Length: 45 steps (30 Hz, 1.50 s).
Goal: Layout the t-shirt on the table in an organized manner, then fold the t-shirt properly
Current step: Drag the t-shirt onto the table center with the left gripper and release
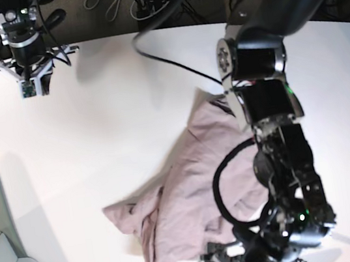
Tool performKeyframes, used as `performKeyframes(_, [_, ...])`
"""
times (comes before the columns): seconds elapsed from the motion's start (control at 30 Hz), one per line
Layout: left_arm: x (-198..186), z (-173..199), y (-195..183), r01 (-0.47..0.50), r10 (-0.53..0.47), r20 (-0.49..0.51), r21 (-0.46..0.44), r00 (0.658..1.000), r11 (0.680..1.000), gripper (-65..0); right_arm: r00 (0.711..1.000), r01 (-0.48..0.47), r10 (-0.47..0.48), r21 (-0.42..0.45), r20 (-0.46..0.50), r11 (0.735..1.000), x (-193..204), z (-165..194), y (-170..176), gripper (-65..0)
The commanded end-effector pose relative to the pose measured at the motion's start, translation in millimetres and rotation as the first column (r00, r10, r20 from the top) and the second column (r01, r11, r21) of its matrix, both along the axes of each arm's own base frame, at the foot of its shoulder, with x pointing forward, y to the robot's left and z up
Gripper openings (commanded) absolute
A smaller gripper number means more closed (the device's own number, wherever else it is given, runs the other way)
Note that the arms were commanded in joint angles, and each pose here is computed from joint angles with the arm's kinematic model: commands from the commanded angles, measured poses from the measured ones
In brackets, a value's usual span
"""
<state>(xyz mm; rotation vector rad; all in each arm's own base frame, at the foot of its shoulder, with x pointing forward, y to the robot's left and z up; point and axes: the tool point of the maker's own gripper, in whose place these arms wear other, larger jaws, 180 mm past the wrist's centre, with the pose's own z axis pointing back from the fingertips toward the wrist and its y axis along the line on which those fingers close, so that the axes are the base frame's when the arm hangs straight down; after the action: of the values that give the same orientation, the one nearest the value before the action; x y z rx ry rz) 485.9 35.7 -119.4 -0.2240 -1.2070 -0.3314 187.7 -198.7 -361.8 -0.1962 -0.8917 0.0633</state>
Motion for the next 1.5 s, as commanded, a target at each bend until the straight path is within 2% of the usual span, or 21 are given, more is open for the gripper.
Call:
performKeyframes(0.0, [1,18,6,-0.007,0.007,0.063,-0.006,0.998,1.000,-12.8,0.999,-0.008,0.009,-0.012,0.034,1.000,3,9,-1,-65.0])
performKeyframes(0.07, [-5,5,22,-0.038,0.038,0.049,0.009,0.998,0.999,-12.8,0.999,-0.008,0.009,-0.012,0.034,1.000,3,9,-1,-65.0])
performKeyframes(0.17, [-16,-18,57,-0.118,0.118,0.012,-0.017,0.993,0.993,-12.8,0.999,-0.008,0.009,-0.012,0.034,1.000,3,9,-1,-65.0])
performKeyframes(0.33, [-41,-70,109,-0.257,0.250,-0.105,-0.063,0.963,0.964,-12.8,0.999,-0.007,0.008,-0.011,0.039,1.000,5,10,-1,-65.0])
performKeyframes(0.53, [-70,-131,124,-0.309,0.290,-0.243,-0.046,0.926,0.950,-12.8,0.999,-0.009,0.009,-0.010,0.040,1.000,5,10,0,-65.0])
performKeyframes(0.63, [-84,-153,127,-0.320,0.298,-0.293,-0.031,0.909,0.947,-12.8,0.999,-0.013,0.013,-0.008,0.041,1.000,6,10,1,-65.0])
performKeyframes(0.77, [-95,-173,147,-0.384,0.345,-0.348,-0.047,0.872,0.922,-13.1,0.999,-0.013,0.013,-0.008,0.041,1.000,6,10,1,-65.0])
performKeyframes(0.83, [-98,-187,154,-0.410,0.358,-0.391,-0.056,0.848,0.910,-16.8,0.999,-0.013,0.013,-0.008,0.041,1.000,6,10,1,-65.0])
performKeyframes(0.93, [-102,-212,160,-0.432,0.356,-0.461,-0.065,0.813,0.900,-28.2,0.999,-0.013,0.013,-0.008,0.041,1.000,6,10,1,-65.0])
performKeyframes(1.03, [-93,-219,149,-0.414,0.307,-0.493,-0.124,0.815,0.902,-34.8,0.999,-0.013,0.013,-0.008,0.041,1.000,6,10,1,-65.0])
performKeyframes(1.2, [-83,-225,144,-0.420,0.298,-0.479,-0.168,0.825,0.892,-35.1,0.999,-0.015,0.015,-0.006,0.040,1.000,6,10,2,-65.0])
performKeyframes(1.47, [-84,-228,144,-0.426,0.301,-0.485,-0.170,0.821,0.889,-35.1,0.999,-0.017,0.017,-0.009,0.039,1.000,6,10,2,-65.0])
